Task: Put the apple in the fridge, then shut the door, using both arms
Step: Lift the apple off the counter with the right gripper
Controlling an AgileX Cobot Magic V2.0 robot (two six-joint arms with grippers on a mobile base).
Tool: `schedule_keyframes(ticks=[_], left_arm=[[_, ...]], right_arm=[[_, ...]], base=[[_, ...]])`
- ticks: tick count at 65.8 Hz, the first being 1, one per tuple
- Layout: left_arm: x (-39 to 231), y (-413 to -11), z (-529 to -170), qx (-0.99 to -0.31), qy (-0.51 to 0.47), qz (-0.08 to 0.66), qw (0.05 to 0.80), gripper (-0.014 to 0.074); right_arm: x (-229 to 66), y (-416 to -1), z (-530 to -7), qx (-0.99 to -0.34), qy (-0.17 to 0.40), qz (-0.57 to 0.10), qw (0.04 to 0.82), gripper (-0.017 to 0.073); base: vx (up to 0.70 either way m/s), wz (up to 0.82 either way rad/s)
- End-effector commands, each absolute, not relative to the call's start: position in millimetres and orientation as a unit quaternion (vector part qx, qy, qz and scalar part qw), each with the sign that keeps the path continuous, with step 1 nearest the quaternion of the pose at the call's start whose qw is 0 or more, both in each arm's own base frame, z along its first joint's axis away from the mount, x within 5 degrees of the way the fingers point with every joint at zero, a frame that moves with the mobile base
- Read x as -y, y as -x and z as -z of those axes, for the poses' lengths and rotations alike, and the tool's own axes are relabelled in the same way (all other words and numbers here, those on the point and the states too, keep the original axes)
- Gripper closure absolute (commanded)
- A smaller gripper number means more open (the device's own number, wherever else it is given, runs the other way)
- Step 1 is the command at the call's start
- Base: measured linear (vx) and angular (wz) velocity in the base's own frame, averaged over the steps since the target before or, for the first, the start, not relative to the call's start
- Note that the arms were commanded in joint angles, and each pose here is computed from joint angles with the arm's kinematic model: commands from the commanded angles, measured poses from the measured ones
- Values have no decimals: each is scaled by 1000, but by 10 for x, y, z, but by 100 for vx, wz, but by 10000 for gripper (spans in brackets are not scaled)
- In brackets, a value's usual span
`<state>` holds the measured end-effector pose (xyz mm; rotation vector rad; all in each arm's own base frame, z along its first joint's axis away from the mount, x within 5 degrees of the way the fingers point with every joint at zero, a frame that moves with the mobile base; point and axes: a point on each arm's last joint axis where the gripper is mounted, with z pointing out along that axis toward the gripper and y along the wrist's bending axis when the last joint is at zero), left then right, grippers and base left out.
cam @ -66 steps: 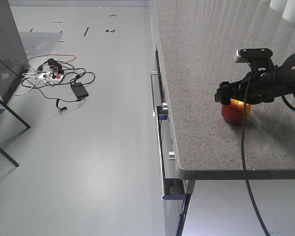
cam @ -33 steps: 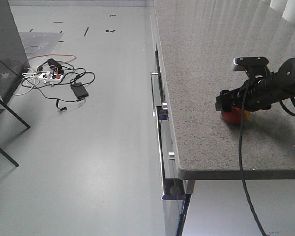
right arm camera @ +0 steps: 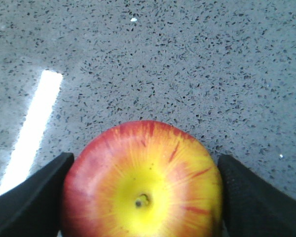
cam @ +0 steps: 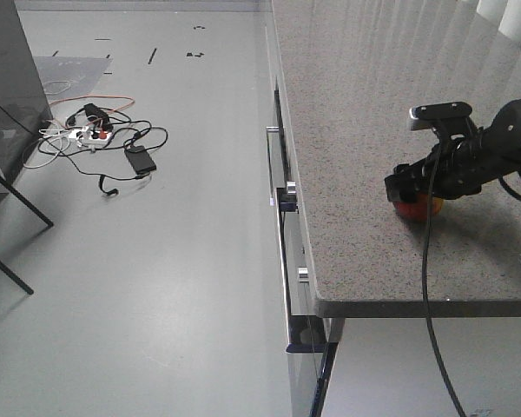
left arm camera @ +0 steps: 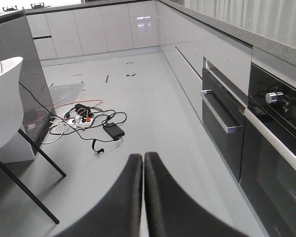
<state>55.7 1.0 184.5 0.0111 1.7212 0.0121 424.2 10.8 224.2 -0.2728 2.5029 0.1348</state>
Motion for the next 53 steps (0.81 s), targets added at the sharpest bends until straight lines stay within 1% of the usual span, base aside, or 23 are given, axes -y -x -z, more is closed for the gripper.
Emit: schedule_keyframes(ticks=[1, 13, 26, 39, 53], left_arm=[[-4, -565, -1864, -737, -4, 0, 676, 600], [-4, -565, -1864, -737, -4, 0, 676, 600], [-4, -565, -1864, -737, -4, 0, 676, 600], [-4, -565, -1864, -737, -4, 0, 676, 600], [-4, -565, -1864, -737, -4, 0, 676, 600]], right_arm=[[-116, -4143, -2926, -907, 91, -50, 409, 379], [-147, -3799, -3595, -870, 80, -67, 482, 389], [-195, -3321, -4142, -843, 88, -88, 523, 387], [-218, -2986, -4433, -825, 97, -94, 549, 387], [-219, -2872, -4537, -815, 99, -92, 564, 387]], base=[[0, 0], [0, 0], [0, 0], [0, 0], [0, 0]])
